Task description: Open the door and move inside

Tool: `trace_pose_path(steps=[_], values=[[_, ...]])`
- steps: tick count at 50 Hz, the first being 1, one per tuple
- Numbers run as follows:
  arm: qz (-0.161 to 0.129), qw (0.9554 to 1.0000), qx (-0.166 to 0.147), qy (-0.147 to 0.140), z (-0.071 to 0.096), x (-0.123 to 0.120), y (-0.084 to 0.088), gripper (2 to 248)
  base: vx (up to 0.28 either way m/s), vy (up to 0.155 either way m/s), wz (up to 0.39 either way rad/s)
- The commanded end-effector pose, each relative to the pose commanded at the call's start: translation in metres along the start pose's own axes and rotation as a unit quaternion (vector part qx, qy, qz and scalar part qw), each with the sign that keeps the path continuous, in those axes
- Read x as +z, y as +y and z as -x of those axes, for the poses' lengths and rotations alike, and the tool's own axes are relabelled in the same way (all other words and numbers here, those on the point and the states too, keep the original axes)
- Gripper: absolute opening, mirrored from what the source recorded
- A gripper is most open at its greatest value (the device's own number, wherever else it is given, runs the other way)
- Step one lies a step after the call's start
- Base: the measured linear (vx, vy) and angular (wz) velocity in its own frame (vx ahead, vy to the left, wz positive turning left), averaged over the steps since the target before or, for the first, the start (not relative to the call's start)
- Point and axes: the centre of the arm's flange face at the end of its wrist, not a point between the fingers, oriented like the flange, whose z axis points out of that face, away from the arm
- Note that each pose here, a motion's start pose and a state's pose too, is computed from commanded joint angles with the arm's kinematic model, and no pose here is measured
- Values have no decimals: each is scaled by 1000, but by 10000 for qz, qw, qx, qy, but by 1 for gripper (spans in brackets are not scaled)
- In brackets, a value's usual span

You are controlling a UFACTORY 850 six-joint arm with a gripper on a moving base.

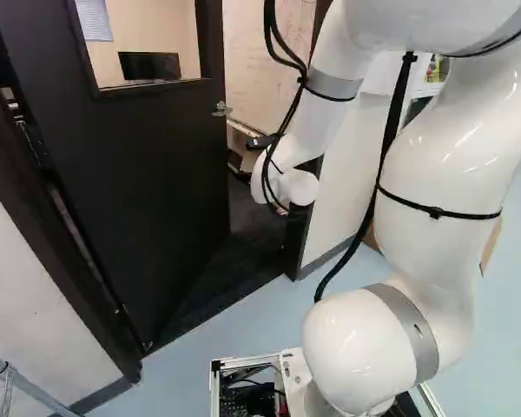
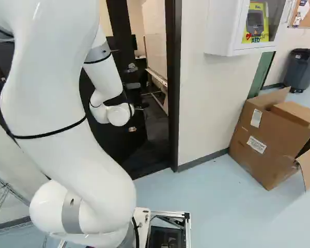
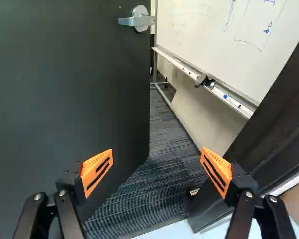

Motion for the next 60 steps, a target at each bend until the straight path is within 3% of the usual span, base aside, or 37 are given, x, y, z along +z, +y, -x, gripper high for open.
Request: trace_pose_path(steps=[21, 60], values=[[131, 9999, 52, -42, 14, -41, 8, 247, 0, 0, 0], [627, 9977, 239, -39, 40, -105, 35, 247, 0, 0, 0]])
